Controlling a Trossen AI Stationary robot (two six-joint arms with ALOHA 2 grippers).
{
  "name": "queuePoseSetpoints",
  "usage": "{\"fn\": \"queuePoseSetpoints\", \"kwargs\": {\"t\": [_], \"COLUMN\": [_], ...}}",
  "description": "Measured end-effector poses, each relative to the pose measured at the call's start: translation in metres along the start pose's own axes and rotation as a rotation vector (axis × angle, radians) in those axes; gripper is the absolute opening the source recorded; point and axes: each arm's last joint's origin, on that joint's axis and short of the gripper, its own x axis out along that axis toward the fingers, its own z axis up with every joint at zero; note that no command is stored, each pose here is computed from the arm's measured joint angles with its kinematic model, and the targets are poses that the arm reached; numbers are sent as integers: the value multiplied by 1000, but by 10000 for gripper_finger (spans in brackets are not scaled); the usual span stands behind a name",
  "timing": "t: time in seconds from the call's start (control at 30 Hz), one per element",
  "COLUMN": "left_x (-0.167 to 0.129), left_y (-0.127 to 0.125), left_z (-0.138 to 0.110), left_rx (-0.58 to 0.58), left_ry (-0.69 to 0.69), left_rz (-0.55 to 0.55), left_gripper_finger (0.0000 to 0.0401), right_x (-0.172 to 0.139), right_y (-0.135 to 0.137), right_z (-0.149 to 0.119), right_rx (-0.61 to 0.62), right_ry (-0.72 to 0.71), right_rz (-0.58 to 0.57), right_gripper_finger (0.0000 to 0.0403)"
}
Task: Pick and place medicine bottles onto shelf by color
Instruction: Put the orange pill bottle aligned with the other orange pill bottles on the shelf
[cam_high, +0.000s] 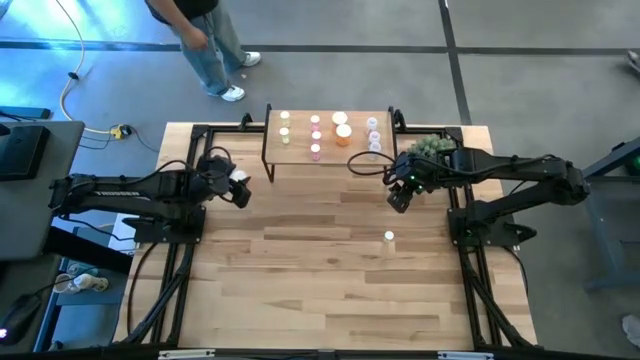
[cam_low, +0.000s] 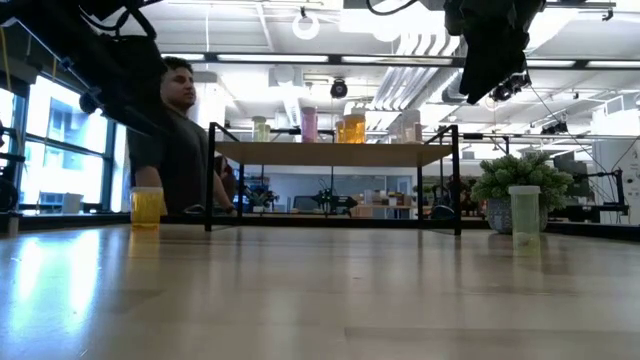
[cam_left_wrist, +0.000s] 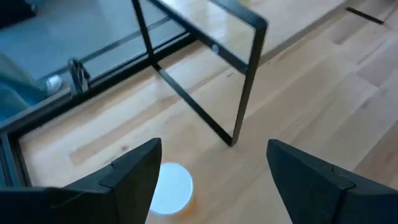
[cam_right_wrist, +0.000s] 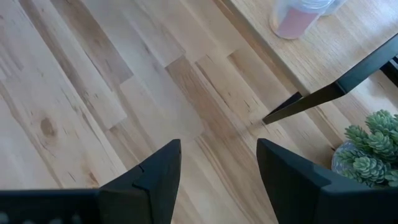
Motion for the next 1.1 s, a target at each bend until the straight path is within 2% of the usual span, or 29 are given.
{"fn": "queuePoseSetpoints", "kwargs": {"t": [0.33, 0.9, 1.1], "left_x": [7, 36, 45], "left_y": [1, -14, -19], "left_z": [-11, -22, -26], "left_rx": [-205, -301, -327], "left_ry": [88, 121, 131], "left_rz": [115, 313, 352], "left_gripper_finger": [282, 282, 282], "right_x": [0, 0, 0], "right_y": [0, 0, 0], "right_z": [0, 0, 0], "right_rx": [-1, -1, -1], "right_ry": [0, -1, -1], "right_rz": [1, 1, 1], "right_gripper_finger": [201, 201, 201]}}
